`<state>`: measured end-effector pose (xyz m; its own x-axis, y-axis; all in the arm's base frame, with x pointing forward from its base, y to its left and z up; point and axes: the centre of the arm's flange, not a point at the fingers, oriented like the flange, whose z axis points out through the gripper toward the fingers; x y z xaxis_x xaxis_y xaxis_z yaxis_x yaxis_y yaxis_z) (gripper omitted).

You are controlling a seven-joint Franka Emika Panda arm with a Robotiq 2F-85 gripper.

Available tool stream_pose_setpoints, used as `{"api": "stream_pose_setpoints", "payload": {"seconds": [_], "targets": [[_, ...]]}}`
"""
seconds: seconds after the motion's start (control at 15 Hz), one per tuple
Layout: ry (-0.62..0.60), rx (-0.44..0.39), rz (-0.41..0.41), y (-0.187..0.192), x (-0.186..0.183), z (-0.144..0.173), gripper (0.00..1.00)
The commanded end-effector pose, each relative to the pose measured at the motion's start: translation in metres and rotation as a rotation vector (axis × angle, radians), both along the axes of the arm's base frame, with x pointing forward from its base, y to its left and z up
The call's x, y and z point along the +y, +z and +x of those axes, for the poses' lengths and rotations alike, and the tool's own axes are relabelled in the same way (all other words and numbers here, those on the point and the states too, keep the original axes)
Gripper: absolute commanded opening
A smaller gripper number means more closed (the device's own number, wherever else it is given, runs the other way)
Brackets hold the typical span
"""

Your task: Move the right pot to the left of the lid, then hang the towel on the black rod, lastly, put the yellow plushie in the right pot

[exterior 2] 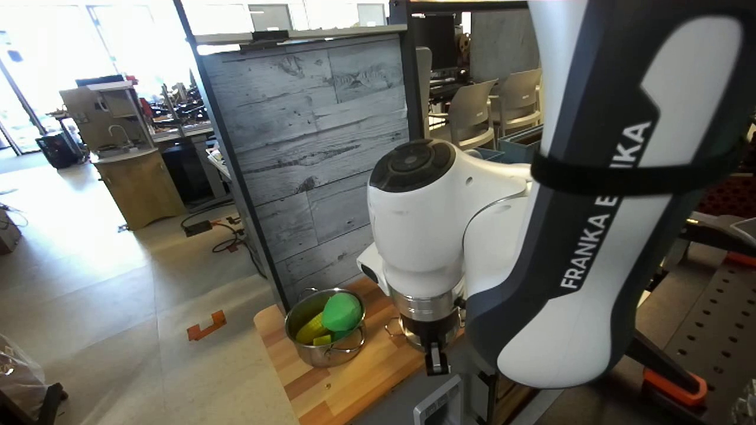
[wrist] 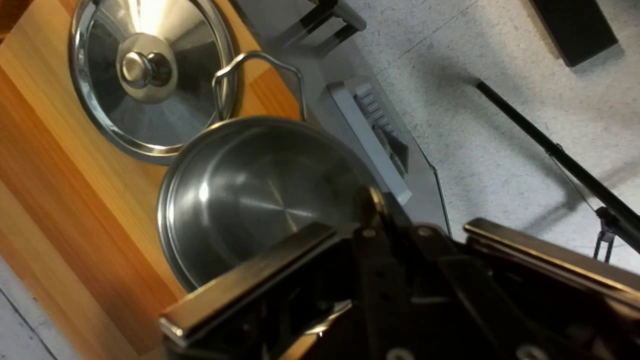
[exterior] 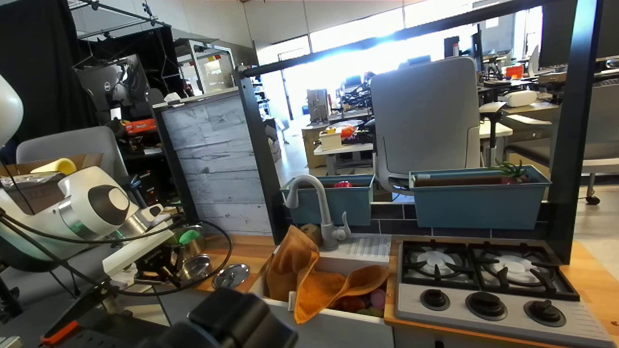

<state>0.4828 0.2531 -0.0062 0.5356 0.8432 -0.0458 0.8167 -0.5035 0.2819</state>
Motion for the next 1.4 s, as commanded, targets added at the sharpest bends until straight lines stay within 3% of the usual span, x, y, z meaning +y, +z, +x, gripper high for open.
{"api": "stream_pose_setpoints", "payload": {"seconds": [0.0,0.53,0.6,0.67,1.27,1.33], "targets": [[-0.007,0.014,0.01,0.007,0.002,0.002,0.02],[0.006,0.001,0.011,0.007,0.002,0.004,0.02],[0.007,-0.002,0.01,0.007,0.002,0.005,0.23],[0.012,-0.002,0.005,0.008,0.002,0.005,0.32],[0.059,-0.068,0.021,0.011,0.004,0.014,0.97],[0.065,-0.073,0.031,0.013,0.005,0.015,1.0]]}}
